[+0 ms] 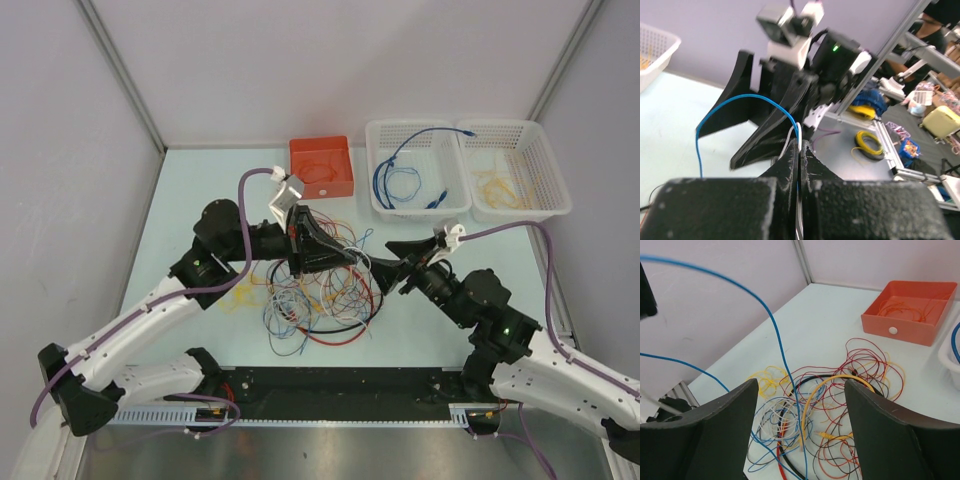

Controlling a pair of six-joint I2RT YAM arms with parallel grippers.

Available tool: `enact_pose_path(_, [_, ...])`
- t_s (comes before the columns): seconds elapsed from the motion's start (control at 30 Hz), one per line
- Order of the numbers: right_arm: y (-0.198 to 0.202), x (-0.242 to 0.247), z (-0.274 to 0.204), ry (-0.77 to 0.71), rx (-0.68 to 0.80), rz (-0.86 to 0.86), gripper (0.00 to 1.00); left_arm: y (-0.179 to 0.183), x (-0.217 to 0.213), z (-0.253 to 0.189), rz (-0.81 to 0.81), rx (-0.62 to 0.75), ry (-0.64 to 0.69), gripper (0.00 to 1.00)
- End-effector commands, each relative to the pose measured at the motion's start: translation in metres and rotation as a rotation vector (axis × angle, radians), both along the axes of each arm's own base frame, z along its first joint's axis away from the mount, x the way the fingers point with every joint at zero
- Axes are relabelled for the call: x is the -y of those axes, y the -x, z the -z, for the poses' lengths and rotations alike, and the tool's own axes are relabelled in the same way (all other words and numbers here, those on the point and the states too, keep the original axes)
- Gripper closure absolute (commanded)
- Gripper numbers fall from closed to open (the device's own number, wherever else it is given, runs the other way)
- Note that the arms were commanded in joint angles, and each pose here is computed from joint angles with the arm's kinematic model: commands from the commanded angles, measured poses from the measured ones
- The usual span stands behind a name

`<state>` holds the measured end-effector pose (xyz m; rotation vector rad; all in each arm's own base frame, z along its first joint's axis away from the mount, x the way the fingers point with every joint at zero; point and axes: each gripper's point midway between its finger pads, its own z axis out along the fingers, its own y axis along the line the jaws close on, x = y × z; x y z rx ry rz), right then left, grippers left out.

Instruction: Untangle the cables

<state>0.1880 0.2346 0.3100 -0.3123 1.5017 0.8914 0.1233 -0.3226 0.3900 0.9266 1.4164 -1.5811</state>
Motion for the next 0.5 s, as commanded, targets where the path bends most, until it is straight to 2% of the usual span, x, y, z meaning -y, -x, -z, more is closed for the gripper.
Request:
enact_pose_path(0.0, [0.0,0.001,-0.024,-0.062,0.101,0.011,0.26,0.015,-0.003,-0.055,0.06,0.059,0.14,1.0])
enact_pose_path(0.17, [-0.002,0.004,-0.048,-0.157,0.17,0.04,0.27,0.017,0.001,-0.063,0.097,0.018,0.172,1.0])
enact_pose_path(0.47, [-0.012,0.005,-0.09,-0.277,0.293,0.095,0.27,0.024,0.008,-0.048,0.126,-0.027,0.156,1.0])
